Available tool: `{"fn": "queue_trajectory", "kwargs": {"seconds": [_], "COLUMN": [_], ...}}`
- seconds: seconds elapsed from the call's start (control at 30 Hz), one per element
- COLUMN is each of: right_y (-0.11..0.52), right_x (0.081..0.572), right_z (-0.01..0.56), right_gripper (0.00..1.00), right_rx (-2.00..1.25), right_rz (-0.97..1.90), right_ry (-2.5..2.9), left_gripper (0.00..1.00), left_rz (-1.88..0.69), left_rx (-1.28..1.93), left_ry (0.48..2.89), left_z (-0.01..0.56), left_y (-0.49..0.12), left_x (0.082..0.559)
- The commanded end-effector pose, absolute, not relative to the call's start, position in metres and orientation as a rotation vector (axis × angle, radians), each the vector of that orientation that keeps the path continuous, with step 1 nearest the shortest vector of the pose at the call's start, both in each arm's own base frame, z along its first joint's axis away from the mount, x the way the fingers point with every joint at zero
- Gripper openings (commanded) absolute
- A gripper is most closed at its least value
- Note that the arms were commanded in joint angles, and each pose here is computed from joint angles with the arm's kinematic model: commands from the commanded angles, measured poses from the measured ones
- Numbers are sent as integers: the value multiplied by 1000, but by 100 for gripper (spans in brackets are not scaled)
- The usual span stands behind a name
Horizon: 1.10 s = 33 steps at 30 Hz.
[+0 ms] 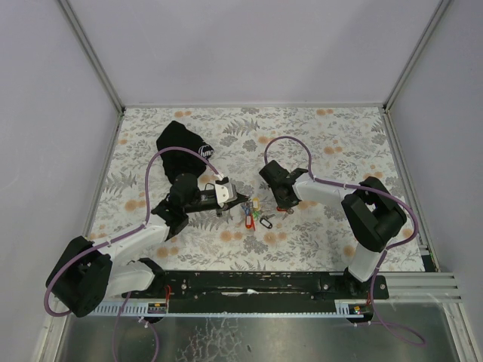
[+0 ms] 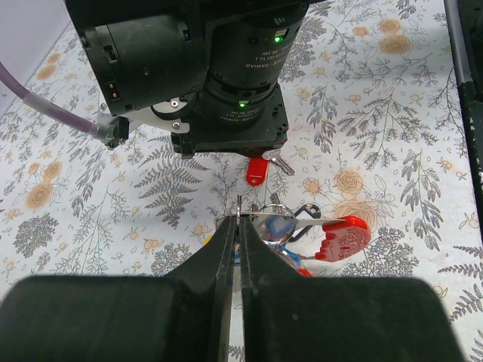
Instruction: Put the keys on the keyring
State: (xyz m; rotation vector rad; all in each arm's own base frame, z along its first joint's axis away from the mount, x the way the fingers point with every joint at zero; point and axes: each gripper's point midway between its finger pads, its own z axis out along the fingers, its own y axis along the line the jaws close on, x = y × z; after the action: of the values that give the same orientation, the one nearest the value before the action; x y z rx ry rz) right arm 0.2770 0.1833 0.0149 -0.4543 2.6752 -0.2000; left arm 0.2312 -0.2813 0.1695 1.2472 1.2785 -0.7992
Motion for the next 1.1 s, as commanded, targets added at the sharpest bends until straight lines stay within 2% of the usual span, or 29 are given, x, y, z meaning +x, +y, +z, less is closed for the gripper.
{"fn": "queue_trajectory", "kwargs": {"seconds": [0.0, 0.23, 0.6, 0.83, 1.07], "right_y": [183, 182, 216, 242, 253], "right_x": [278, 276, 288, 269, 256], "right_z": [22, 27, 93, 136, 169], "right_gripper": [14, 0, 0, 0, 0], "right_rx": [-438, -429, -616, -852, -1017], "right_rz": [-228, -201, 185, 439, 551], "right_ry": [2652, 2635, 2292, 1970, 1716], "left_gripper": [0, 0, 0, 0, 0], "left_rz": [-769, -771, -777, -790, -822], "left_rx": [1216, 1217, 1229, 1249, 1285], "left_ry": [1186, 1184, 1179, 1177, 1157], "left_z": [192, 192, 191, 189, 188], "left_y": [-283, -283, -284, -285, -288], "left_x": [237, 237, 235, 233, 227]}}
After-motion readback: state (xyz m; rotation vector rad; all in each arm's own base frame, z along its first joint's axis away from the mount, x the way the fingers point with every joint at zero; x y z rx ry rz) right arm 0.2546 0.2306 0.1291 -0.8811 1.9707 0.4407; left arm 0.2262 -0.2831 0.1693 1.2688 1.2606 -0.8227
